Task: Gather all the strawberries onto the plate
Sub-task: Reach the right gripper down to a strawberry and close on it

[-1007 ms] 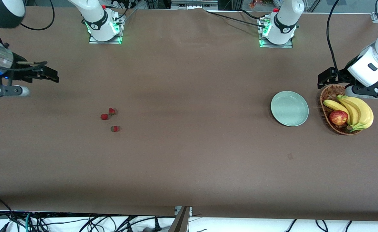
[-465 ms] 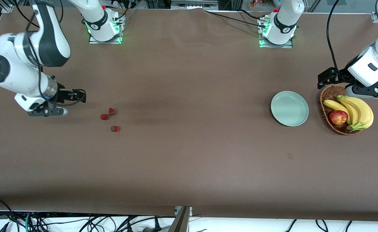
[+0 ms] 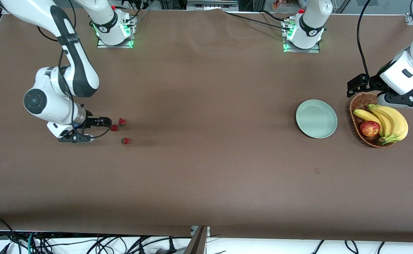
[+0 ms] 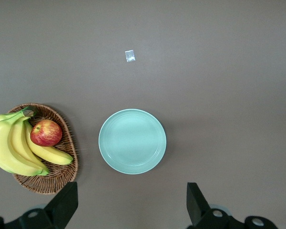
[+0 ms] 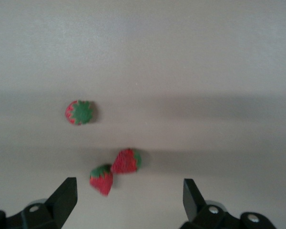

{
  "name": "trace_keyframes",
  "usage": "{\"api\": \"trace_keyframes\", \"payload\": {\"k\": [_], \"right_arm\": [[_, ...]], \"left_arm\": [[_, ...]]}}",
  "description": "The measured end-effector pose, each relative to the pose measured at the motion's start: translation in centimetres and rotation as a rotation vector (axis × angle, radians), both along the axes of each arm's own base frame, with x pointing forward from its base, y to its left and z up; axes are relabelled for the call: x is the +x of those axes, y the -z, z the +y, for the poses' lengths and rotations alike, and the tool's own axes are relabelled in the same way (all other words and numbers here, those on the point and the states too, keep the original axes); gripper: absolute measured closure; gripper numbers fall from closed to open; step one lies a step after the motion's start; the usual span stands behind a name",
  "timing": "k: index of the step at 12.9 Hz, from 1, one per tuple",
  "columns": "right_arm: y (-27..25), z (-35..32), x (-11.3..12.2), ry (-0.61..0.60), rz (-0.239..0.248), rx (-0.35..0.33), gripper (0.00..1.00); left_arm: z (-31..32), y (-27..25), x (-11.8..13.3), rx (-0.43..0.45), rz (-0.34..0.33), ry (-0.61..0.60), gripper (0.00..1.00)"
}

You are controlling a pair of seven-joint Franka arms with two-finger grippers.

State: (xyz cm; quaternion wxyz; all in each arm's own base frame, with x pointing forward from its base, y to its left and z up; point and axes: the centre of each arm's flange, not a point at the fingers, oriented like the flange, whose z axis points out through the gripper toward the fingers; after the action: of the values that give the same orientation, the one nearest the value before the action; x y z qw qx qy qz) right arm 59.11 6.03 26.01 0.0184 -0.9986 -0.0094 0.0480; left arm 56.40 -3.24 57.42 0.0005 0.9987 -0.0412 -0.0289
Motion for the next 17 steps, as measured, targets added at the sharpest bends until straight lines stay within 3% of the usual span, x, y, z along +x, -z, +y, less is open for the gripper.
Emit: {"api": "trace_keyframes", "payload": {"k": [5, 9, 11, 14, 17], "right_arm": [[4.0, 0.3, 0.2, -0.003, -0.005, -0.007, 0.07], [7.8, 0.3, -1.0, -0.003, -0.038, -0.014, 0.12], [8.8, 0.4, -1.7, 0.006, -0.028, -0.017, 0.16], [8.7, 0.4, -1.8, 0.011, -0.028, -0.018, 0.32], [8.7, 0.4, -1.9, 0.019, -0.020, -0.015, 0.36]], "left_arm": [[0.0, 0.0, 0.0, 0.000, 0.000, 0.000, 0.00], [0.0, 0.0, 0.0, 0.000, 0.000, 0.000, 0.00], [0.0, 0.0, 0.0, 0.000, 0.000, 0.000, 0.00], [0.0, 0.0, 0.0, 0.000, 0.000, 0.000, 0.00], [0.0, 0.0, 0.0, 0.000, 0.000, 0.000, 0.00]]}}
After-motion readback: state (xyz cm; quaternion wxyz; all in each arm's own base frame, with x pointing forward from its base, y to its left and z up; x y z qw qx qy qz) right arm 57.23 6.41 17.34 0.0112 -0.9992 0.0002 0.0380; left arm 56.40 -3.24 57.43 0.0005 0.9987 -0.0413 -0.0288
